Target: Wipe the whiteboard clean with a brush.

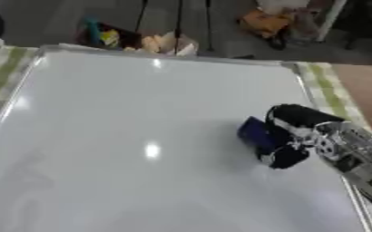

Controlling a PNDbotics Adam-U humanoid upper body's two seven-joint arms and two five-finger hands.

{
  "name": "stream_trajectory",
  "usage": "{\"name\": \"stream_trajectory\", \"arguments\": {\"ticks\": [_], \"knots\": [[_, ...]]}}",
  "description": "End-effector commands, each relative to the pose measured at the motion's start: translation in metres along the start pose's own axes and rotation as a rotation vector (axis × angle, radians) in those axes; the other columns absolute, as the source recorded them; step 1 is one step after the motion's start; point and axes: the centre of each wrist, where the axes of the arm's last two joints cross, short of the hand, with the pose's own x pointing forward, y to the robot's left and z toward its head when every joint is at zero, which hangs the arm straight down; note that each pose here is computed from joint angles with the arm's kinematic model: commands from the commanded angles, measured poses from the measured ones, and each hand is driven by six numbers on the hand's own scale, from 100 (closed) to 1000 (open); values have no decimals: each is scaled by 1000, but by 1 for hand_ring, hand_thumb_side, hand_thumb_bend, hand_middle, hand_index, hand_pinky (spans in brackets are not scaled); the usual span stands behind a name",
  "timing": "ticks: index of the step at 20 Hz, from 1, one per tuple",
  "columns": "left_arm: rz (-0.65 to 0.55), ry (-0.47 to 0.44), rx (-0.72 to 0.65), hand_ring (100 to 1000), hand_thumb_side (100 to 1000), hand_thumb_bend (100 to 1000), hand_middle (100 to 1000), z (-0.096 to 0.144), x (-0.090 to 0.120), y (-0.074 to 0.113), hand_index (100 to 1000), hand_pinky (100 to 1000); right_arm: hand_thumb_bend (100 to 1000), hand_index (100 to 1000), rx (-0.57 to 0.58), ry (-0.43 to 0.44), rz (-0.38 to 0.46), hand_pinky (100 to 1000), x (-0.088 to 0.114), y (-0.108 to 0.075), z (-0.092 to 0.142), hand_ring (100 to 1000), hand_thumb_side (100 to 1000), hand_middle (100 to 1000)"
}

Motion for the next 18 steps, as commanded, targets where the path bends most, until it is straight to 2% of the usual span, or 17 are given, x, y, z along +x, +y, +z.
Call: {"name": "stream_trajectory", "arguments": {"ticks": [1, 8, 18], "knots": [[0, -30, -10, 928, 956, 100, 831, -6, 6, 1, 591, 423, 100, 524, -13, -10, 1, 287, 2, -9, 6, 354, 200, 382], [0, -31, -11, 930, 956, 100, 832, -6, 6, 1, 591, 423, 100, 522, 5, -26, 9, 286, 5, -4, 7, 355, 200, 380], [-7, -32, -8, 931, 954, 100, 832, -6, 6, 2, 590, 423, 100, 526, 17, 123, -14, 292, -20, 10, -11, 362, 199, 384]]}}
